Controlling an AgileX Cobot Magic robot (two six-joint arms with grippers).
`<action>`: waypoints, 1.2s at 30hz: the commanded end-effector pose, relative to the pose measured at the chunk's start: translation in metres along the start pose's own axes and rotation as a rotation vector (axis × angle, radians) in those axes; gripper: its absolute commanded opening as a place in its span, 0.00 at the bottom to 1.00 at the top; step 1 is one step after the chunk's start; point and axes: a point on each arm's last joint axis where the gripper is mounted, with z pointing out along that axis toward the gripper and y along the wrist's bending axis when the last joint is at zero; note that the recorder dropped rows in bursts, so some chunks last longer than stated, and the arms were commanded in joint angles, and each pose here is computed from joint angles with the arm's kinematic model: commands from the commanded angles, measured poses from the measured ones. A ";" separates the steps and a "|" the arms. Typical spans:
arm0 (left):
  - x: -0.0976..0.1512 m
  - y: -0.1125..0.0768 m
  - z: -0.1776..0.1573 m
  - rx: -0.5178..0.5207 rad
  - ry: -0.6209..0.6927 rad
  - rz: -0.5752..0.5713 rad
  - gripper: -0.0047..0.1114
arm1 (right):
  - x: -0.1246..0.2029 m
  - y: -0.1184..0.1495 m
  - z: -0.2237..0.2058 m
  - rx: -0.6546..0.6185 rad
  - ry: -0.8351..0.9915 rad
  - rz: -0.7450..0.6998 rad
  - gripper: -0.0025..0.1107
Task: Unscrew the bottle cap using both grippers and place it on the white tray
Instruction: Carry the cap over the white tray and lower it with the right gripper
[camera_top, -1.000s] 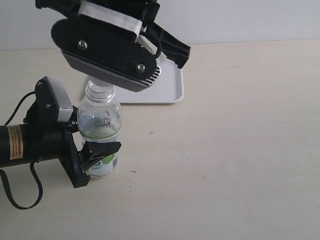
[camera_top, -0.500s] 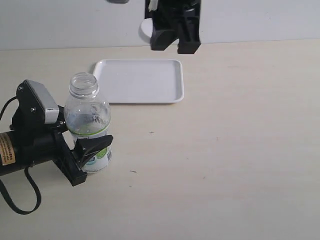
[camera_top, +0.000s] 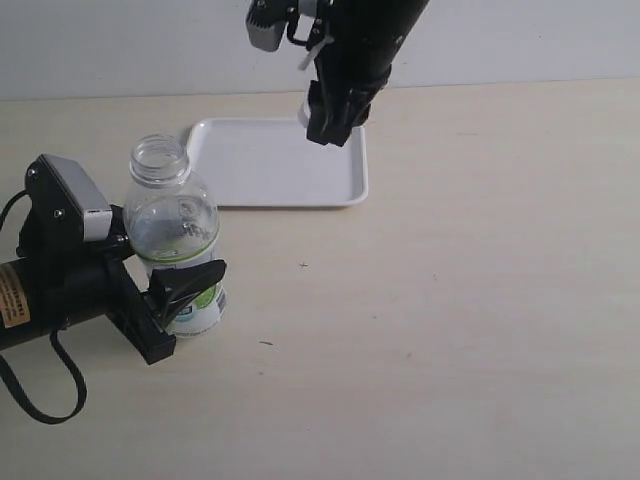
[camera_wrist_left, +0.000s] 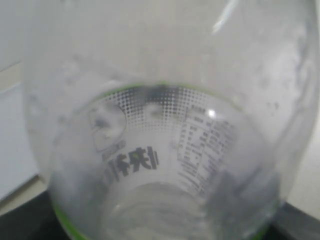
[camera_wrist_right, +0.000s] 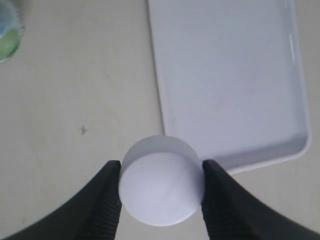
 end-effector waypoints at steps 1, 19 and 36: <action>-0.005 -0.001 0.000 -0.007 -0.048 -0.002 0.04 | 0.005 -0.014 0.044 0.075 -0.007 0.019 0.02; -0.007 0.001 0.000 -0.023 -0.067 -0.010 0.04 | 0.041 -0.043 0.128 0.115 -0.092 0.086 0.02; -0.007 0.001 0.000 -0.023 -0.065 -0.012 0.04 | 0.048 -0.038 0.149 0.053 -0.097 0.162 0.02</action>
